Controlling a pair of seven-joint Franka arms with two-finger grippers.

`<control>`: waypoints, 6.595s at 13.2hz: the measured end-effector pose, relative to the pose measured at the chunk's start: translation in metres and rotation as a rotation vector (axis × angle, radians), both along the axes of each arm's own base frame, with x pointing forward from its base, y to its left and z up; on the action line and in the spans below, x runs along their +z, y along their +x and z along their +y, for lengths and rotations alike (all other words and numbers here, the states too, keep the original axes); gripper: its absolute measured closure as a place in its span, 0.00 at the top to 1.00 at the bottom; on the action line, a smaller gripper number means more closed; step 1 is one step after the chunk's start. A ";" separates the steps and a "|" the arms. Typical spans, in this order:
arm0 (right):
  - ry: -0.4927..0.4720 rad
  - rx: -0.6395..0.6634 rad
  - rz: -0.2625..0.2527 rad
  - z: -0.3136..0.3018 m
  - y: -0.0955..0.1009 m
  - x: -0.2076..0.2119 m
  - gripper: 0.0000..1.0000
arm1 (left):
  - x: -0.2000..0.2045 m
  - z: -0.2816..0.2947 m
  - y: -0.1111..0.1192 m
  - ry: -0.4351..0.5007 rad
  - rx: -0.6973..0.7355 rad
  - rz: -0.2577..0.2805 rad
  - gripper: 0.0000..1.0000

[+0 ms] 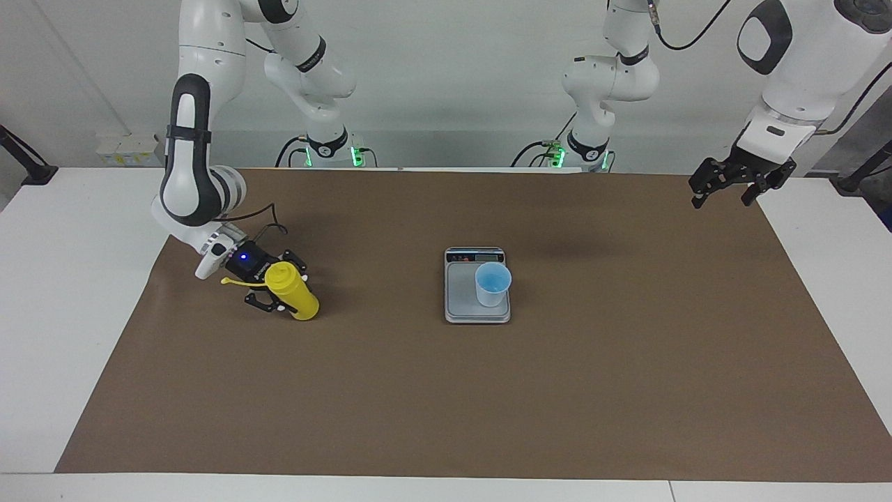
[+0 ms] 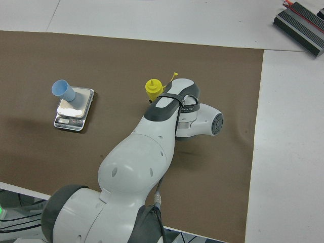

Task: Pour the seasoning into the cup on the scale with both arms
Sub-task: 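Lift the yellow bottle with the right gripper toward the cup, then tilt the bottle nozzle down over the cup with the right gripper, then turn the bottle upright and carry it back with the right gripper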

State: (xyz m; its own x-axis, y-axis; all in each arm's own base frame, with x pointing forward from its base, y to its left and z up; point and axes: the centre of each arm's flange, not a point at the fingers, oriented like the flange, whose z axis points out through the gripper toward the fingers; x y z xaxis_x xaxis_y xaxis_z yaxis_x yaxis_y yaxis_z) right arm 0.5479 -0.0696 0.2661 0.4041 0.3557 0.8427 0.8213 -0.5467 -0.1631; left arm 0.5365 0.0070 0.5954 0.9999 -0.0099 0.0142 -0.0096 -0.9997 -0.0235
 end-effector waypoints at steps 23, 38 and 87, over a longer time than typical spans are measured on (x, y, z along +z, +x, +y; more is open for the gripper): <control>-0.901 0.120 -0.006 0.345 0.051 0.131 0.55 | -0.005 0.011 0.000 0.000 0.021 0.010 1.00; -1.483 0.173 -0.376 0.412 0.021 0.119 0.57 | -0.005 0.011 0.000 0.000 0.021 0.010 1.00; -1.441 -0.114 -0.360 0.391 -0.035 0.176 0.53 | -0.005 0.011 0.000 0.000 0.021 0.010 1.00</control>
State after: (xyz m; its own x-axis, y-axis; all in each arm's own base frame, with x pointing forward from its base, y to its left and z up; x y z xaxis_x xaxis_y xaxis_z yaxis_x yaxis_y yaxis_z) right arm 0.5126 0.3217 0.4417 0.3382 0.9307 -0.1392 0.6419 -0.1200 0.7573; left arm 0.5362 0.0179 0.5905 0.9999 0.0106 0.0040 0.0107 -0.9997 -0.0239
